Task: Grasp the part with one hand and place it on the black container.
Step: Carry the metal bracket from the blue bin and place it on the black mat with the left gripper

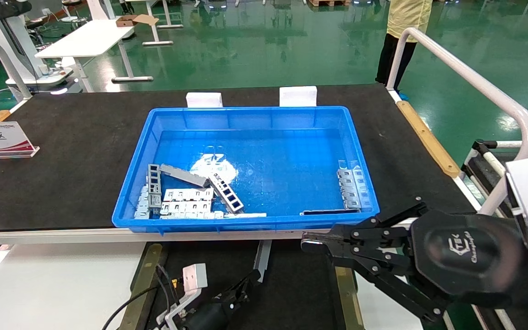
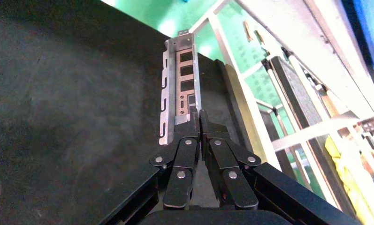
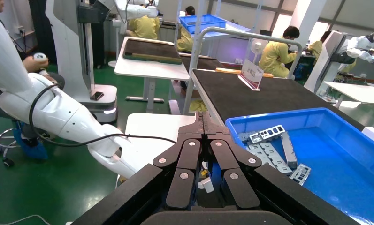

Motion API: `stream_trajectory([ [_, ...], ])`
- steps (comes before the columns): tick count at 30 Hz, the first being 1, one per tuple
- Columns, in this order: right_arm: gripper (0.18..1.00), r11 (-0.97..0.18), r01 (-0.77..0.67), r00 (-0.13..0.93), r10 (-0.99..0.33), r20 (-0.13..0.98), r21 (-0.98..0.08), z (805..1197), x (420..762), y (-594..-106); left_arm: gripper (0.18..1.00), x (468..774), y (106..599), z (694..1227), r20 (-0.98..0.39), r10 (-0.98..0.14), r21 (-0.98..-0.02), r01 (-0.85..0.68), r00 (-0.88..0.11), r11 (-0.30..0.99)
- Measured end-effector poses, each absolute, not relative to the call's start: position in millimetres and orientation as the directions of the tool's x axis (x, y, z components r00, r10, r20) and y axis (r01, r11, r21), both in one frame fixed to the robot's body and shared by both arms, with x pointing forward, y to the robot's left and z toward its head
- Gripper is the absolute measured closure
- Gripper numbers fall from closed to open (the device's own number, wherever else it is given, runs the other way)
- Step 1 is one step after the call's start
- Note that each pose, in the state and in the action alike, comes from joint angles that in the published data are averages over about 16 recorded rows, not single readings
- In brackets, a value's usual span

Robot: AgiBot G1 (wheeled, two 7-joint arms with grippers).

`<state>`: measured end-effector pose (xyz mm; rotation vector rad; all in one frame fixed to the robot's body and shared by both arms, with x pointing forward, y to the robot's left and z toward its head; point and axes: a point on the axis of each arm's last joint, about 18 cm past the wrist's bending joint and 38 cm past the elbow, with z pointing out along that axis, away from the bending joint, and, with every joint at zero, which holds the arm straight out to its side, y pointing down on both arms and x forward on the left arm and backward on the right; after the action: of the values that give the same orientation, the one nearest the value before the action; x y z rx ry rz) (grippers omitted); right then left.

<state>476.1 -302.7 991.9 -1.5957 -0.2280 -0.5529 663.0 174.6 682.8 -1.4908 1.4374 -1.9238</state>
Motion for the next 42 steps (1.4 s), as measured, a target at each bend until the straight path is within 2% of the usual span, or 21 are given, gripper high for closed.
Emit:
stream_trajectory([
  [17,0.988,-0.113,0.464,0.860,-0.180,0.477,-0.879,992,476,-303,0.992,665,151,681,0.641,-0.709,-0.764,-0.331,-0.295,-0.553],
  [42,0.987,-0.113,0.464,0.860,-0.180,0.477,-0.879,992,476,-303,0.992,650,132,667,0.705,-0.672,-0.701,-0.363,-0.227,-0.614],
])
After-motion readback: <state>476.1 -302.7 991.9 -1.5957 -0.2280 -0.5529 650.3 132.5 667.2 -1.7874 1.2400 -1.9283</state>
